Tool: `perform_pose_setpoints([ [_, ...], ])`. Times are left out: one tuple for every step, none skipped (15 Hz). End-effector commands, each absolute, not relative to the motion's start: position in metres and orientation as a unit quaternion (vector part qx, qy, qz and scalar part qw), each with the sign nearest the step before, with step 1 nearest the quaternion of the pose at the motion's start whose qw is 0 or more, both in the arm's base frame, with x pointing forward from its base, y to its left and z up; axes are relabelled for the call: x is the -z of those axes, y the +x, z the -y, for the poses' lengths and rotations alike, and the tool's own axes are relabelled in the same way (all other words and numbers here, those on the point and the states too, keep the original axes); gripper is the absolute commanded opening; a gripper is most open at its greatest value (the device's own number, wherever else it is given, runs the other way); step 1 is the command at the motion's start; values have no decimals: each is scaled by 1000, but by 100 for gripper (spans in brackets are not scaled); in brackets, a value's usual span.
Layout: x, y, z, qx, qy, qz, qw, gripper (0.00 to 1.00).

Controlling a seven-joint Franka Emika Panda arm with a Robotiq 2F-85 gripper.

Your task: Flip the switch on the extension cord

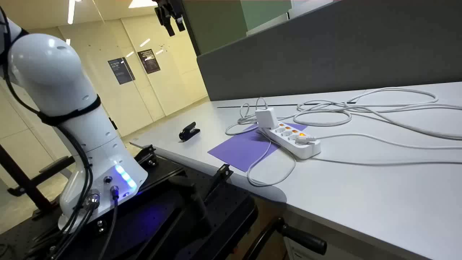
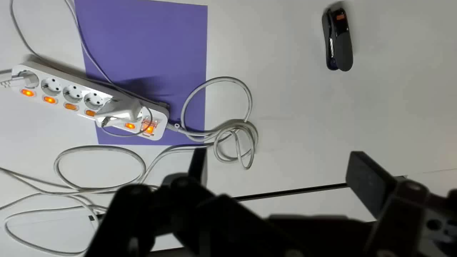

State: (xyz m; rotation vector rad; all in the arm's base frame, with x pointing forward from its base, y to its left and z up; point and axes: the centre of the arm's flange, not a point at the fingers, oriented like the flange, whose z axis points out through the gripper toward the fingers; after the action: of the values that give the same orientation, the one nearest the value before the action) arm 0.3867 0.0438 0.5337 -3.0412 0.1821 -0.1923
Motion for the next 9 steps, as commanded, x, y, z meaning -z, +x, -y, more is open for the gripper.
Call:
perform_pose_setpoints([
  [-534, 387, -44, 63, -995, -60, 44, 100],
  [-534, 387, -44, 64, -995, -60, 45, 100],
  [-535, 387, -44, 65, -995, -60, 45, 100],
  [-535, 387, -44, 65, -995, -60, 45, 100],
  [-535, 387, -44, 65, -995, -60, 45, 100],
  [-535, 387, -44, 65, -995, -60, 45, 100],
  [-535, 387, -44, 65, -995, -60, 45, 100],
  [-535, 387, -44, 65, -995, -60, 45, 100],
  [-535, 387, -44, 66, -995, -60, 45, 100],
])
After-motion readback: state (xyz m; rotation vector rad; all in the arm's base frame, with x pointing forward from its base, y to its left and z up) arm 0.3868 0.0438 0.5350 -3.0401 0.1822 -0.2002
